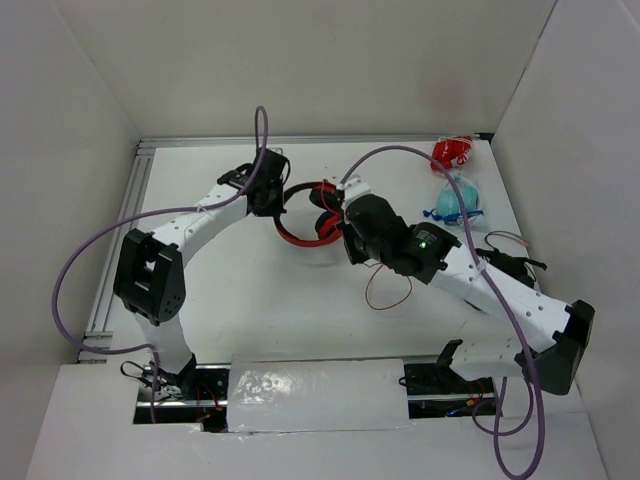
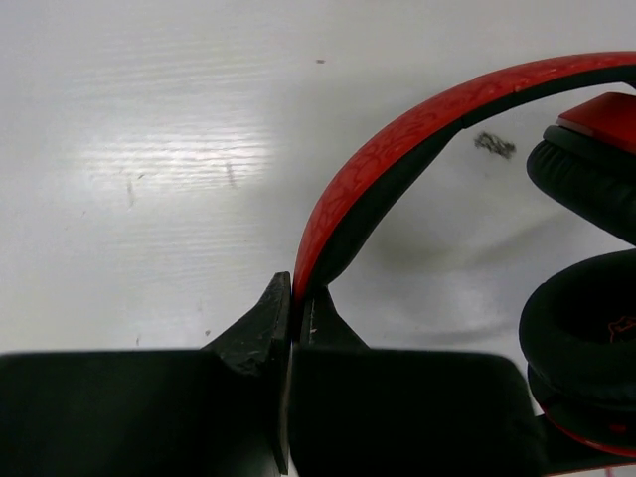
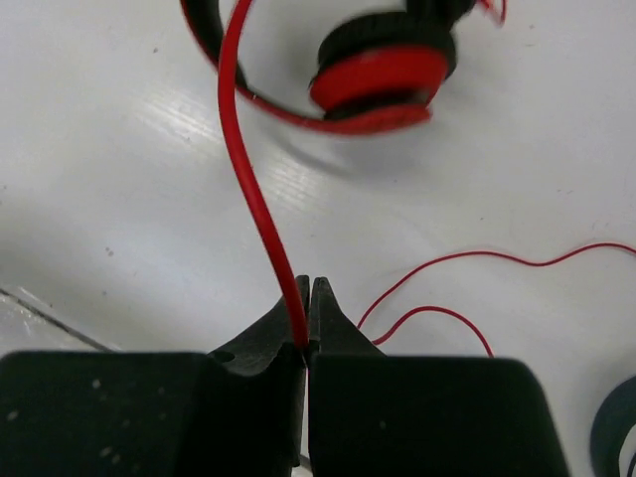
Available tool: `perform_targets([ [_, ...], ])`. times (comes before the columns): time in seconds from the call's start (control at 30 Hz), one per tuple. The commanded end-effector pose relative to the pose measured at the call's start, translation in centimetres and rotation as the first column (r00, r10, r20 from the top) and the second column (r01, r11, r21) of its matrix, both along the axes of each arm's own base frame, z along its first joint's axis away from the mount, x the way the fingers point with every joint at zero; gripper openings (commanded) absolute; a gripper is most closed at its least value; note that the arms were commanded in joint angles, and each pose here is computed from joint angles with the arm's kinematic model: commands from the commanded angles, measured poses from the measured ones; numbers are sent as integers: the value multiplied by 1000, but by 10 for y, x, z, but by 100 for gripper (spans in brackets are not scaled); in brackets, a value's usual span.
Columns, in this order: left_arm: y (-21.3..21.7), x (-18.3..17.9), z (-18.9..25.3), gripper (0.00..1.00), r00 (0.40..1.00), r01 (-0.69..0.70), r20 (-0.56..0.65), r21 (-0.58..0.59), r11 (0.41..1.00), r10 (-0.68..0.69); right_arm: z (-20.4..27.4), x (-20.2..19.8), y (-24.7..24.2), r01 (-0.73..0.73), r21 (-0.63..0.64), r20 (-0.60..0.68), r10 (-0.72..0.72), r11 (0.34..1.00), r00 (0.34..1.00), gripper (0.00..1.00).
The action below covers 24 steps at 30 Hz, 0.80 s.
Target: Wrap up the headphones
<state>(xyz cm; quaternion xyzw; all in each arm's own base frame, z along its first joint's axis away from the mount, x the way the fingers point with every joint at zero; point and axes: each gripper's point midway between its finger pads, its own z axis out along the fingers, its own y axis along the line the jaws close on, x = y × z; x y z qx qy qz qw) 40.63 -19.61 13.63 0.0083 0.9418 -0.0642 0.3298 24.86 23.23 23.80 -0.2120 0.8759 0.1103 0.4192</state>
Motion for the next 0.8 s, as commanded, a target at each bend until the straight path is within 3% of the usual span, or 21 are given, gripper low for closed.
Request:
perform_targets([
  [0.0,17,4,18,0,974,-223,-45,-49,974,221,-12,-15,9,-15,-15,-5,15,1000,1000,0],
  [0.17,8,8,30,0,983,-183,-25,-125,975,182,-27,-20,35,-98,-35,-21,98,995,995,0],
  [0.43,-1,-3,52,0,992,-115,30,-241,964,126,-38,4,76,-146,-30,-41,145,989,989,0],
  [0.67,21,6,70,0,981,-176,23,-318,931,193,-75,-37,97,-340,79,-70,346,937,936,0],
  [0.77,32,10,91,0,978,-176,24,-419,891,205,-97,-57,97,-396,145,-70,408,907,910,0],
])
